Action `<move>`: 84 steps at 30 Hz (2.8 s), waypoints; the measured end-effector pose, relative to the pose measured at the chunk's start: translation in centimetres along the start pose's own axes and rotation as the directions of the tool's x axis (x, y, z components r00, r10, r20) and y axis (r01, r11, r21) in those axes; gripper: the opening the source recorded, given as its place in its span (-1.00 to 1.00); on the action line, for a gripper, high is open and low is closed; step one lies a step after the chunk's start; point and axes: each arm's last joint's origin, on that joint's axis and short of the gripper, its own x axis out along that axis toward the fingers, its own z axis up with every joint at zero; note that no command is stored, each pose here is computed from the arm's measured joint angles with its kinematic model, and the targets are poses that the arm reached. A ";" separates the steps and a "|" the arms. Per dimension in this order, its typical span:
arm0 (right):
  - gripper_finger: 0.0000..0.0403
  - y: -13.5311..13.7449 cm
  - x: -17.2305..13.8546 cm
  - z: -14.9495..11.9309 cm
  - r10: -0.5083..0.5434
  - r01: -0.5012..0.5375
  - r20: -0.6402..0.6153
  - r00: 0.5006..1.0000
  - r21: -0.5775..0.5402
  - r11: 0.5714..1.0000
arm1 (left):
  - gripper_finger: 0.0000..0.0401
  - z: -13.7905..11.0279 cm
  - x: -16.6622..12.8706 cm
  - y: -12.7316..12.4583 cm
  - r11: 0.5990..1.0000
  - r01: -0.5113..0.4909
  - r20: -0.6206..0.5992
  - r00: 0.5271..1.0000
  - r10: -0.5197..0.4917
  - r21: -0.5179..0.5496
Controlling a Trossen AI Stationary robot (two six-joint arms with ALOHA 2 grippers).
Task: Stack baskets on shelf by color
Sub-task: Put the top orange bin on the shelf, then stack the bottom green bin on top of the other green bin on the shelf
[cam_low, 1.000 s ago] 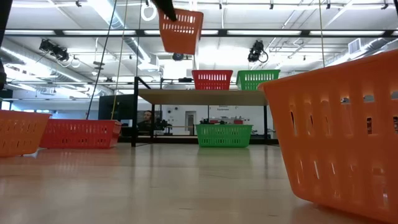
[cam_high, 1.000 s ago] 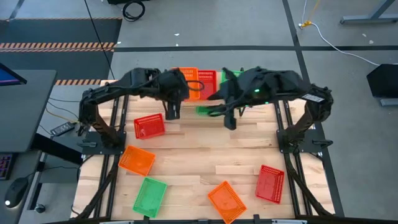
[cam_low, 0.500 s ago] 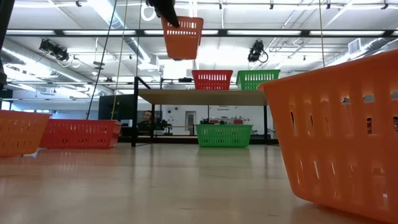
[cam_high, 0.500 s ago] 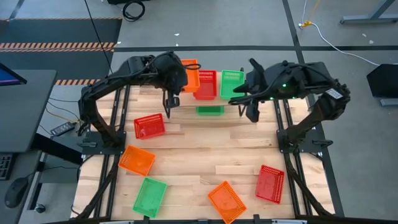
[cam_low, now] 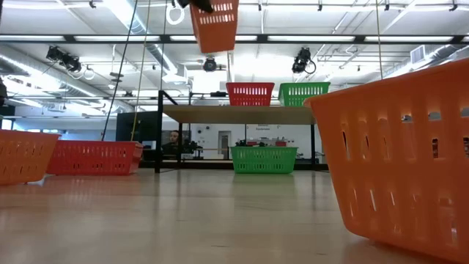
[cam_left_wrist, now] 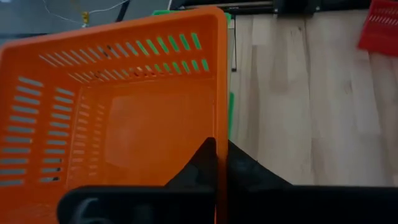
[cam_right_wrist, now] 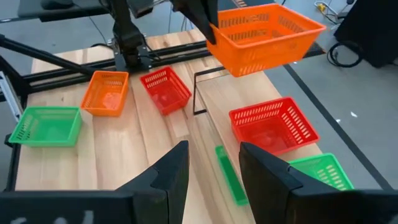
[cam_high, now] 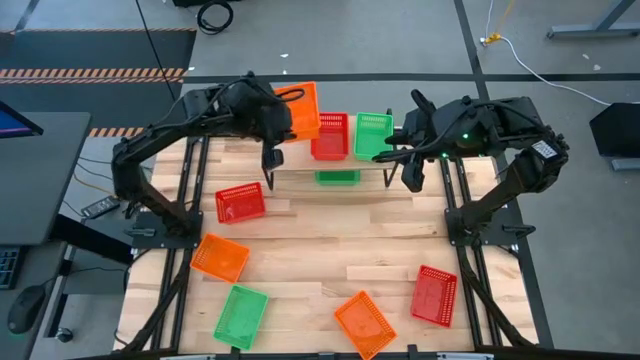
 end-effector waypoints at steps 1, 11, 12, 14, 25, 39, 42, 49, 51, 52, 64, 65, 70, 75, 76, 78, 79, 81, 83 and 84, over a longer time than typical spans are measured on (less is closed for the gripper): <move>-0.27 0.0 0.0 0.0 0.000 0.000 0.000 1.000 0.001 1.000 | -0.98 -0.7 0.1 -0.2 1.000 0.001 0.011 1.000 -0.001 -0.010; -0.27 -0.1 0.0 0.0 -0.011 0.011 0.002 1.000 0.013 1.000 | -0.98 -6.4 0.6 -2.8 1.000 -0.031 0.153 0.988 0.031 -0.002; -0.27 -0.2 0.1 0.0 -0.014 0.014 0.002 1.000 0.013 1.000 | -0.98 -6.7 0.9 -2.7 1.000 -0.021 0.139 0.990 0.019 0.014; -0.27 -0.4 0.1 0.1 -0.023 0.022 0.002 1.000 0.023 0.999 | -0.98 -7.5 1.6 -2.4 0.999 0.013 0.108 0.994 -0.017 0.035; -0.27 -0.6 0.2 0.3 -0.045 0.042 0.022 0.999 0.102 0.994 | -0.98 -10.7 4.4 0.0 0.994 0.031 0.078 0.996 -0.039 0.101; -0.27 -0.7 0.3 0.3 -0.050 0.045 0.020 0.999 0.179 0.983 | -0.98 -12.5 8.7 2.3 0.986 0.087 -0.041 0.996 -0.082 0.142; -0.27 -0.7 0.3 0.3 -0.049 0.044 0.020 0.999 0.181 0.982 | -0.97 -13.1 9.4 2.7 0.986 0.097 -0.094 0.992 -0.084 0.138; -0.27 -0.7 0.3 0.3 -0.049 0.044 0.020 0.999 0.181 0.982 | -0.94 -13.4 10.1 2.5 0.986 0.105 -0.134 0.987 -0.087 0.131; -0.27 -0.7 0.3 0.3 -0.049 0.045 0.020 0.999 0.177 0.983 | -0.94 -13.2 10.1 2.4 0.985 0.103 -0.124 0.989 -0.086 0.140; -0.27 -0.7 0.3 0.3 -0.050 0.045 0.020 0.999 0.173 0.984 | -0.94 -13.2 10.1 2.4 0.984 0.103 -0.124 0.989 -0.086 0.142; -0.27 -0.7 0.3 0.3 -0.052 0.048 0.019 0.998 0.155 0.987 | -0.66 -13.1 10.2 2.2 0.987 0.041 -0.159 0.987 -0.016 0.155; -0.27 -0.7 0.3 0.3 -0.051 0.048 0.020 0.998 0.155 0.987 | -0.64 -13.1 10.2 2.2 0.987 0.040 -0.159 0.987 -0.015 0.155; -0.27 -0.7 0.3 0.3 -0.052 0.048 0.019 0.998 0.155 0.987 | -0.58 -12.9 10.0 2.1 0.993 0.035 -0.163 0.986 -0.017 0.111; -0.27 -0.7 0.3 0.3 -0.051 0.048 0.019 0.999 0.144 0.988 | -0.55 -10.7 8.5 2.2 0.992 0.015 -0.121 0.993 0.000 0.126; -0.27 -0.7 0.3 0.3 -0.051 0.048 0.019 0.998 0.143 0.989 | -0.55 -10.0 8.0 2.3 0.991 0.004 -0.102 0.995 0.010 0.135; -0.27 -0.7 0.3 0.3 -0.051 0.048 0.019 0.998 0.138 0.989 | -0.55 -8.6 6.8 2.4 0.989 -0.013 -0.061 0.998 0.023 0.149; -0.27 -0.7 0.3 0.3 -0.051 0.048 0.019 0.998 0.135 0.990 | -0.55 -7.9 6.3 2.4 0.988 -0.019 -0.043 0.999 0.026 0.154; -0.27 -0.7 0.3 0.3 -0.051 0.048 0.019 0.999 0.126 0.991 | -0.55 -6.9 5.3 2.2 0.986 -0.022 -0.018 1.000 0.026 0.165; -0.27 -0.7 0.3 0.3 -0.050 0.048 0.019 0.999 0.119 0.992 | -0.55 -6.3 4.6 2.0 0.985 -0.014 -0.015 1.000 0.017 0.173; -0.27 -0.7 0.3 0.3 -0.050 0.047 0.019 0.999 0.117 0.992 | -0.54 -6.1 4.3 1.8 0.984 -0.009 -0.013 1.000 0.012 0.176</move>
